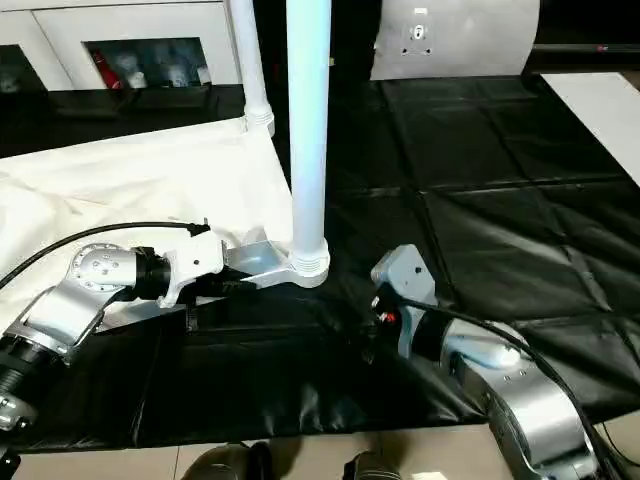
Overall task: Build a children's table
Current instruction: Insert table leg to table base, then rotate leg to tighten
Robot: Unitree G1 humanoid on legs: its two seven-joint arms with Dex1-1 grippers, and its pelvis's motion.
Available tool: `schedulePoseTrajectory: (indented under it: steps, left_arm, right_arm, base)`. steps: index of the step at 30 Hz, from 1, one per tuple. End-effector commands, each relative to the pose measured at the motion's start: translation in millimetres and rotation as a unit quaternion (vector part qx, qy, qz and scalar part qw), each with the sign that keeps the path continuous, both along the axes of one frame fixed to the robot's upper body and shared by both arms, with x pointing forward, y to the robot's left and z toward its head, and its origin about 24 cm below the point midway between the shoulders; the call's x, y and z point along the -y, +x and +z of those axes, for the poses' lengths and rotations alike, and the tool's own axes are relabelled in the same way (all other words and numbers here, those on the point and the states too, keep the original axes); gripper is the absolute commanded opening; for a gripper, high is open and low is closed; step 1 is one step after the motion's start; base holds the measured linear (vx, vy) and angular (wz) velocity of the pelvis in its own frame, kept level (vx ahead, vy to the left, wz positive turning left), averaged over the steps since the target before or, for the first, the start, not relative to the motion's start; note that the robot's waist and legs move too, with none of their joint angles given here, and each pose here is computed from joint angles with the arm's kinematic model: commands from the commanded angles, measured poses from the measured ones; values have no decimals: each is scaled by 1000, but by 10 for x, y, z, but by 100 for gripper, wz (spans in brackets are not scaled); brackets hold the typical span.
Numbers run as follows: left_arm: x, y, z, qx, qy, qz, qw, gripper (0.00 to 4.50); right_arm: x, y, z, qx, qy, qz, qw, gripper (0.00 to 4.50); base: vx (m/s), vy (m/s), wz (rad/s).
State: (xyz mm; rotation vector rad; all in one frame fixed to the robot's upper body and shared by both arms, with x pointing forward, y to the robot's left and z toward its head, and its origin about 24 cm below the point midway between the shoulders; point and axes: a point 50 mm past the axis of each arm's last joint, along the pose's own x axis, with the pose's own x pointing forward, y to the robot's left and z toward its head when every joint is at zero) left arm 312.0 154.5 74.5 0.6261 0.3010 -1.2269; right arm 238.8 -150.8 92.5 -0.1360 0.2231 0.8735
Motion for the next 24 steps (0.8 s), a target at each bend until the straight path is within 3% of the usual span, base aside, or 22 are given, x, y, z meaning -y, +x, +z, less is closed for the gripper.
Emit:
schedulePoseTrajectory:
  steps: [1,3,4,10,18,24]
  left_arm:
    - [26,-47,-96,-4,23,-25,999,5]
    - [15,-29,-97,-15,9,-13,1000,5]
    - [13,-28,-96,-22,4,-11,1000,46]
    - [7,-25,-84,-27,-6,-1,1000,89]
    - [-12,-25,-112,-34,3,1,999,89]
    - [-26,13,-108,-18,6,10,1000,16]
  right_arm:
    - [-9,13,17,6,1,2,1000,450]
    - [-15,23,22,6,1,4,1000,450]
    - [-16,24,22,7,0,4,1000,450]
    - [-33,20,18,7,1,9,1000,450]
    - [-26,12,15,7,0,7,1000,450]
    - [-33,15,15,7,1,8,1000,450]
  base:
    - [0,0,0]
    - [0,0,0]
    - [0,0,0]
    - [0,0,0]
    - [0,0,0]
    - [0,0,0]
